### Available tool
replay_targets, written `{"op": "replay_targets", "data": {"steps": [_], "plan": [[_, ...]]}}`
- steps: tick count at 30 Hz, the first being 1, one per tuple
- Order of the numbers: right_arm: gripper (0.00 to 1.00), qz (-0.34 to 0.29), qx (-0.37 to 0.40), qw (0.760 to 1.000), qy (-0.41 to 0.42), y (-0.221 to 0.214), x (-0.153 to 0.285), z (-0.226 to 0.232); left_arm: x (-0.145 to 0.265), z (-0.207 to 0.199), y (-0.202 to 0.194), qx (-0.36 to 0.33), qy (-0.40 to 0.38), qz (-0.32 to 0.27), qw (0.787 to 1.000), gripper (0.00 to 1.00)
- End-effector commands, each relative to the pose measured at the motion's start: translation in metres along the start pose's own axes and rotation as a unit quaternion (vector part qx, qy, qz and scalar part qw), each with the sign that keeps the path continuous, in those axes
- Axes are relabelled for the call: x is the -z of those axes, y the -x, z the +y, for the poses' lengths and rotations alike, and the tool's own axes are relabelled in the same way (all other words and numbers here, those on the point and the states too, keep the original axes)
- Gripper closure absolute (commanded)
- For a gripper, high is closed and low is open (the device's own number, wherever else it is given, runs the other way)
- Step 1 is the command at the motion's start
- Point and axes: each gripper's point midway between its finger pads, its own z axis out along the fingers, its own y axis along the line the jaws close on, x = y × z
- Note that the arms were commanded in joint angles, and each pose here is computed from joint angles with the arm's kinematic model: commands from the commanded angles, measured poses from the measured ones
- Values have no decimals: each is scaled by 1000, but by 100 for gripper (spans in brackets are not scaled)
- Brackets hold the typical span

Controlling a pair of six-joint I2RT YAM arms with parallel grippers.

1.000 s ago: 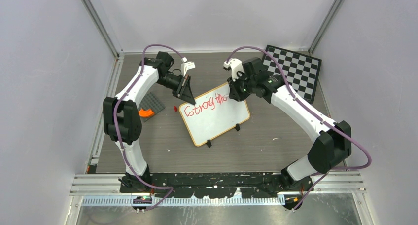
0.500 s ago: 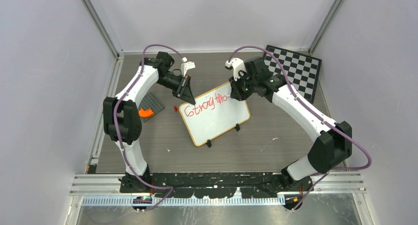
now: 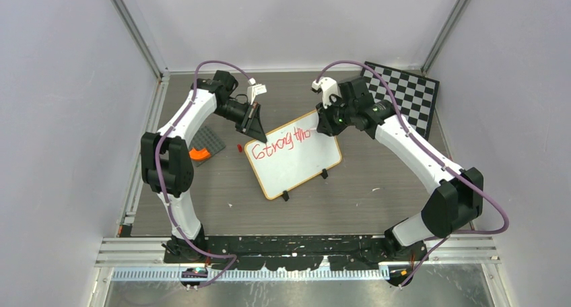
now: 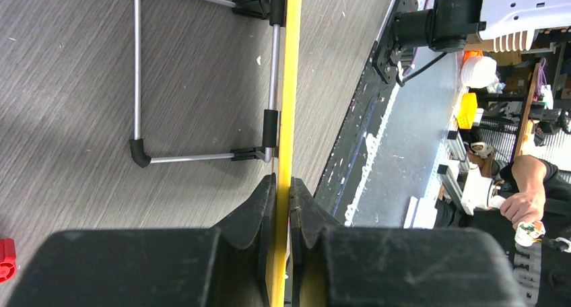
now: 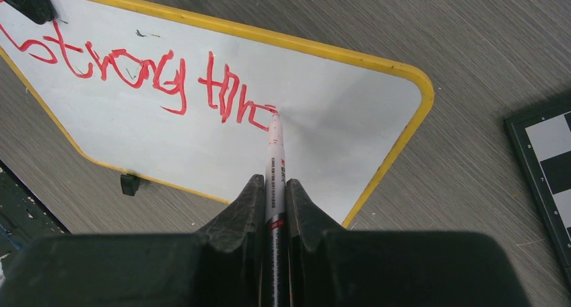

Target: Write a sentence on the whiteboard

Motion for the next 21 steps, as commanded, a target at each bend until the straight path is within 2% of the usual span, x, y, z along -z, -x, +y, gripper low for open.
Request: {"op": "replay_targets", "data": {"steps": [1, 21], "plan": [[100, -29, 8, 1000, -8, 19, 4, -4, -1, 4, -6, 4, 16, 14, 1000, 100], [100, -19, 6, 999, -37, 13, -2, -19, -2, 5, -9, 6, 17, 17, 1000, 100]]}}
